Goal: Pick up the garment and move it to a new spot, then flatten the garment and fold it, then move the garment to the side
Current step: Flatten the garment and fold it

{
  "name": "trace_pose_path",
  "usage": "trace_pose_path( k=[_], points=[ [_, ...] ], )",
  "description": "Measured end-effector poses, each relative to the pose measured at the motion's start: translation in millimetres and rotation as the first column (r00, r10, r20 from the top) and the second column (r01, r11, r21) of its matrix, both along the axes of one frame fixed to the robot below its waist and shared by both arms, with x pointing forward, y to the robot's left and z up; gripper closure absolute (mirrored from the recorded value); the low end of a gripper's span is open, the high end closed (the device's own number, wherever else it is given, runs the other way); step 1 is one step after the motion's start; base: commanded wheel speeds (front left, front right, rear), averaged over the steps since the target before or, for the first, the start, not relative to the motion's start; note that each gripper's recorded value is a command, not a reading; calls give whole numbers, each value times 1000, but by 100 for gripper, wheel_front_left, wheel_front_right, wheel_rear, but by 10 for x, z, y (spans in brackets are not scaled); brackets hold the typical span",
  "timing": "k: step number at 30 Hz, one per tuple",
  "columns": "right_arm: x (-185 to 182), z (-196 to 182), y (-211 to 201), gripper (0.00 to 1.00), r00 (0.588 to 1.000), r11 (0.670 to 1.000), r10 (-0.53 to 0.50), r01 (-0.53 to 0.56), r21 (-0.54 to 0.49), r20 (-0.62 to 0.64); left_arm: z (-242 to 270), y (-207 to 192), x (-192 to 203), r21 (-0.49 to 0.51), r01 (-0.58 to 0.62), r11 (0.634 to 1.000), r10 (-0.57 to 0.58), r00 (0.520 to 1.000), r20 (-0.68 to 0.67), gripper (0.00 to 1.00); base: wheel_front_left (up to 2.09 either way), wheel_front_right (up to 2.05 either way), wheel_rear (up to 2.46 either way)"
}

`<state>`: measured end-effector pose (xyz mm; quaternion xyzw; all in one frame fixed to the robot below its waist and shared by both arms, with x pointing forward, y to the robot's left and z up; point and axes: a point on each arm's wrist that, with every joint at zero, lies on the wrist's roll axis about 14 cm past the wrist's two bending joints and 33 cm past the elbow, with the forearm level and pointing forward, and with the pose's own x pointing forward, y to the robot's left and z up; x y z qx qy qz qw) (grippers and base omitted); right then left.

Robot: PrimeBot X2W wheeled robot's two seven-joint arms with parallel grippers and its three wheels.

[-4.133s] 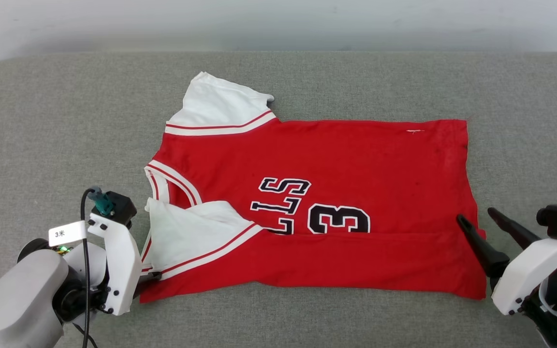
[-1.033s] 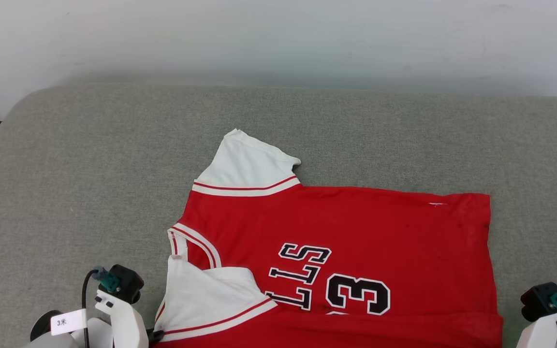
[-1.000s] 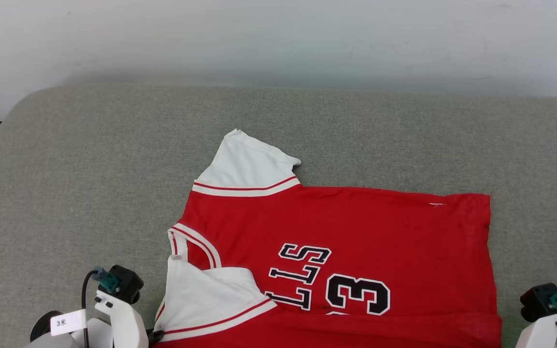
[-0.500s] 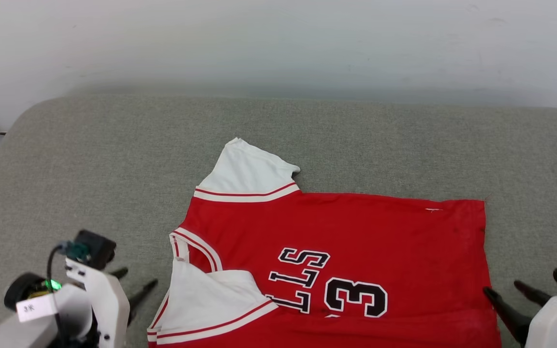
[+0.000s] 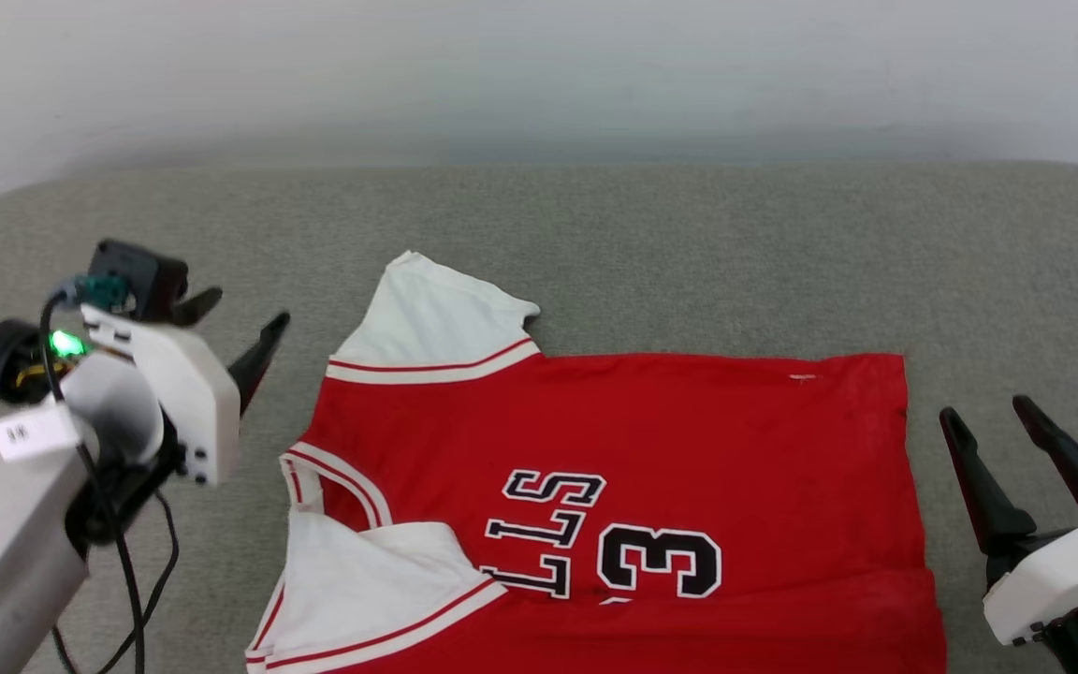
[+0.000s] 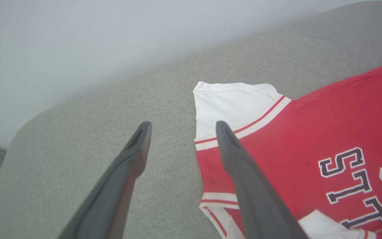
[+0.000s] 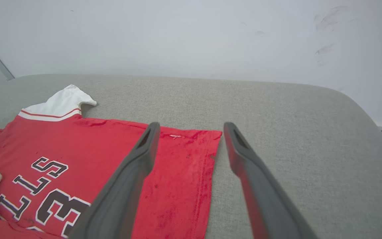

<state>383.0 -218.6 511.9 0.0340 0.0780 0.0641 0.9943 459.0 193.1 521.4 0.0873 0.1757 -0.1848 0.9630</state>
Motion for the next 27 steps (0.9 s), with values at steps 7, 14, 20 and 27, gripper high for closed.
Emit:
trace_pose_path(
  k=[7, 14, 20, 27],
  points=[
    [69, 68, -32, 0, 997, 999, -42, 43, -15, 58, 70, -249, 577, 18, 53, 998, -52, 998, -21, 0, 0, 0, 0],
    [166, -94, -88, 0, 997, 997, -74, 74, -26, 23, -314, -420, 995, 54, 83, 995, -68, 968, -242, 0, 0, 0, 0],
    [264, -295, -155, 0, 995, 994, -99, 98, -38, -26, -742, -556, 1173, 96, 131, 987, -73, 885, -460, 0, 0, 0, 0],
    [371, -523, -224, 0, 990, 992, -117, 113, -54, -78, -1154, -673, 1315, 137, 183, 974, -72, 814, -576, 0, 0, 0, 0]
  ],
)
